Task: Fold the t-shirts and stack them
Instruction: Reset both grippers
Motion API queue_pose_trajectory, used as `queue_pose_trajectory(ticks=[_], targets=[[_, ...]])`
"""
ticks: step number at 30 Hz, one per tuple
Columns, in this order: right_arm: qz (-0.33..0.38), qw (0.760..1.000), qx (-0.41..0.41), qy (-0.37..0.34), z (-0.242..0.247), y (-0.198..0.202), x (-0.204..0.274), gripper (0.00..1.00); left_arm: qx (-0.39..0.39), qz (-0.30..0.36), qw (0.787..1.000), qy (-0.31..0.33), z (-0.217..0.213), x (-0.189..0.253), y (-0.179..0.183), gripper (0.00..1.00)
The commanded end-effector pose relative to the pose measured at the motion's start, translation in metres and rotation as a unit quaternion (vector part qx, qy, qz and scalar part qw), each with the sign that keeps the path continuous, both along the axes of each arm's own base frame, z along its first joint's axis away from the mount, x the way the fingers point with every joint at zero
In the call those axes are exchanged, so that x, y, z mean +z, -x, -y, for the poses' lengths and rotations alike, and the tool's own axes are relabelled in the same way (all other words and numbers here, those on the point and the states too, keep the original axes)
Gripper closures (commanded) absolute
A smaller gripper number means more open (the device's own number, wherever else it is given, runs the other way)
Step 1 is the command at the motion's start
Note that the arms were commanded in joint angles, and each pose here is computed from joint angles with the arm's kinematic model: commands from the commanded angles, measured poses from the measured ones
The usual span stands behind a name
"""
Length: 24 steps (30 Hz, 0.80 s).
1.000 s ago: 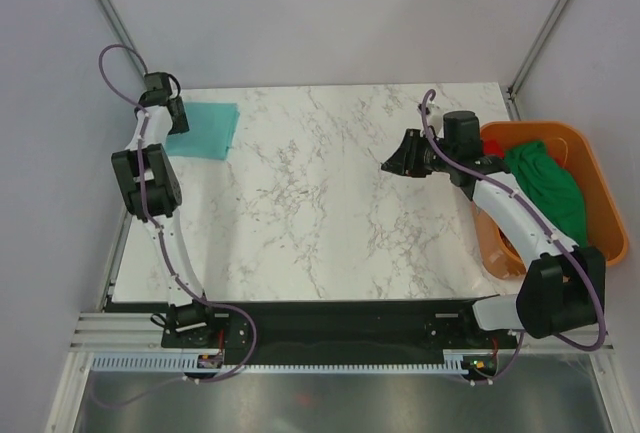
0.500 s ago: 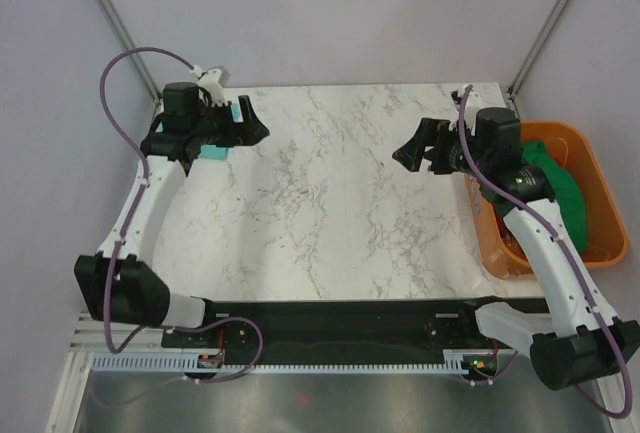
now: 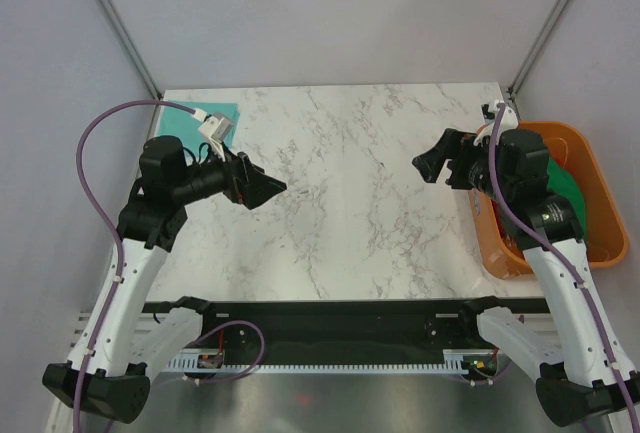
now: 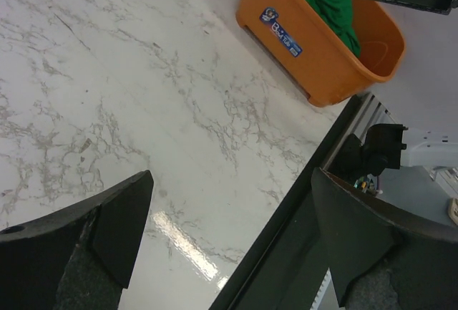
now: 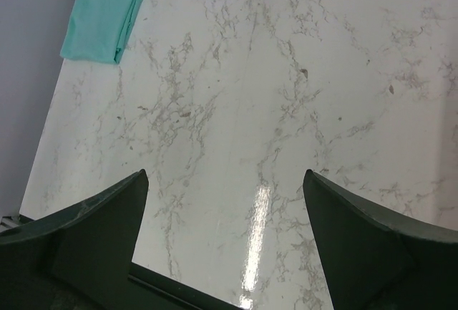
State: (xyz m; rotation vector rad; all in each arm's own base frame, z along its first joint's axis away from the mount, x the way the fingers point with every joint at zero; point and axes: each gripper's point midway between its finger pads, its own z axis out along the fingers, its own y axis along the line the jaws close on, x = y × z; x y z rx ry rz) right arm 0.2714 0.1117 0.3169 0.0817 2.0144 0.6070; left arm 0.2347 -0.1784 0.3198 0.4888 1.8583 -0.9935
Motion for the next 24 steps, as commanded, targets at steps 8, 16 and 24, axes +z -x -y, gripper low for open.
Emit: queue_pose_trajectory(ticks=[8, 16, 24], targets=[[-0.004, 1.0, -0.02, 0.004, 0.008, 0.003, -0.011, 0.02, -0.003, 0.009, 0.999, 0.041, 0.003, 0.016, 0.013, 0.0], [-0.001, 1.0, -0.022, 0.002, 0.007, 0.001, -0.011, 0.02, -0.004, 0.012, 0.999, 0.045, 0.004, 0.02, 0.014, 0.0], [0.0, 1.0, -0.022, 0.005, 0.008, 0.001, -0.011, 0.02, -0.002, 0.01, 0.999, 0.046, 0.003, 0.018, 0.014, 0.0]])
